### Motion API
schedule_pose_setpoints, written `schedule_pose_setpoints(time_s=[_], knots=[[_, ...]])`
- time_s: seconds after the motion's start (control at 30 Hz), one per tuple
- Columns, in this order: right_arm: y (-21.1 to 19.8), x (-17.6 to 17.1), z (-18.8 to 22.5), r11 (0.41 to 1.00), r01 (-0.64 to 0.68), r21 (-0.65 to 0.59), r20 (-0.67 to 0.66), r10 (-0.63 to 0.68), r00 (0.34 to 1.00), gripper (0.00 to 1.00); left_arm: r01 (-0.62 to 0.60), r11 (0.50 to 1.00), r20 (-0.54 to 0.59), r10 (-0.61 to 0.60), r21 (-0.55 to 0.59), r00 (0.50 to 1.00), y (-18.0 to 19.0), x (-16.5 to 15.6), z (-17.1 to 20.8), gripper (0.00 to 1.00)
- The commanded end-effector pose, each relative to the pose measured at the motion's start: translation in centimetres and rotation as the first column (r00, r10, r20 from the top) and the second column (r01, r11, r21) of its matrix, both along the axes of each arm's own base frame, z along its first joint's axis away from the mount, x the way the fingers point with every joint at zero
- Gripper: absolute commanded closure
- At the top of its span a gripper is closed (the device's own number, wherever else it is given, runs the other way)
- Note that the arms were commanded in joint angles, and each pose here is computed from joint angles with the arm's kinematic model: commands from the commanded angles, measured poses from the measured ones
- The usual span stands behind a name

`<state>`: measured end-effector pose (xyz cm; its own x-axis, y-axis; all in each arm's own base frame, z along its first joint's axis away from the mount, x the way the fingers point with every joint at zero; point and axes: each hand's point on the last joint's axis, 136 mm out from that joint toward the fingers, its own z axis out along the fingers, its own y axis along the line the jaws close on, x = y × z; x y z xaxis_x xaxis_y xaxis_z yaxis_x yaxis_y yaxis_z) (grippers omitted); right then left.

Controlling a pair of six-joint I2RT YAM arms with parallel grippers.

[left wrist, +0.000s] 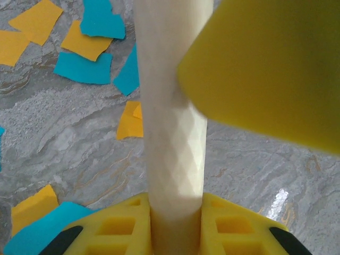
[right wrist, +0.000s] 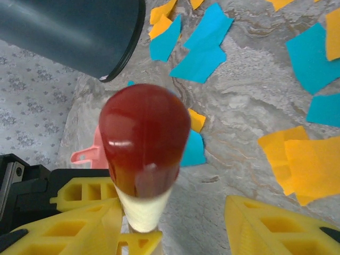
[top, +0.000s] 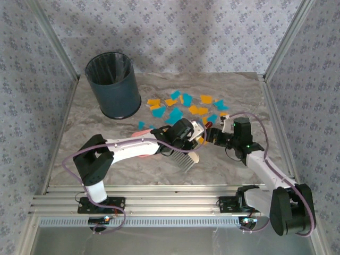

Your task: Sweep away the paper scraps from the table

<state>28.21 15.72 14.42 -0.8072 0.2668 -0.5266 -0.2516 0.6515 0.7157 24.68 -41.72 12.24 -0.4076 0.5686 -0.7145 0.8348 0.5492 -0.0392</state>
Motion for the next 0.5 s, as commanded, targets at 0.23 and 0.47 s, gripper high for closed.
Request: schedule_pose_setpoints(time_s=[0.23, 0.47], knots=[[1.1, 1.2, 2.0, 0.998, -0.017, 0.062, 0.04, 0.015, 0.999, 0.44, 0.097, 0.99, 0.053, -0.091, -0.106, 0.994, -1.5, -1.3, 3.4, 0.79], [1.6, 1.2, 1.8, 0.997, -0.038, 0.07, 0.027, 0.036, 0.999, 0.5, 0.107, 0.987, 0.072, -0.098, -0.123, 0.993, -1.5, -1.4, 4.0, 0.79]])
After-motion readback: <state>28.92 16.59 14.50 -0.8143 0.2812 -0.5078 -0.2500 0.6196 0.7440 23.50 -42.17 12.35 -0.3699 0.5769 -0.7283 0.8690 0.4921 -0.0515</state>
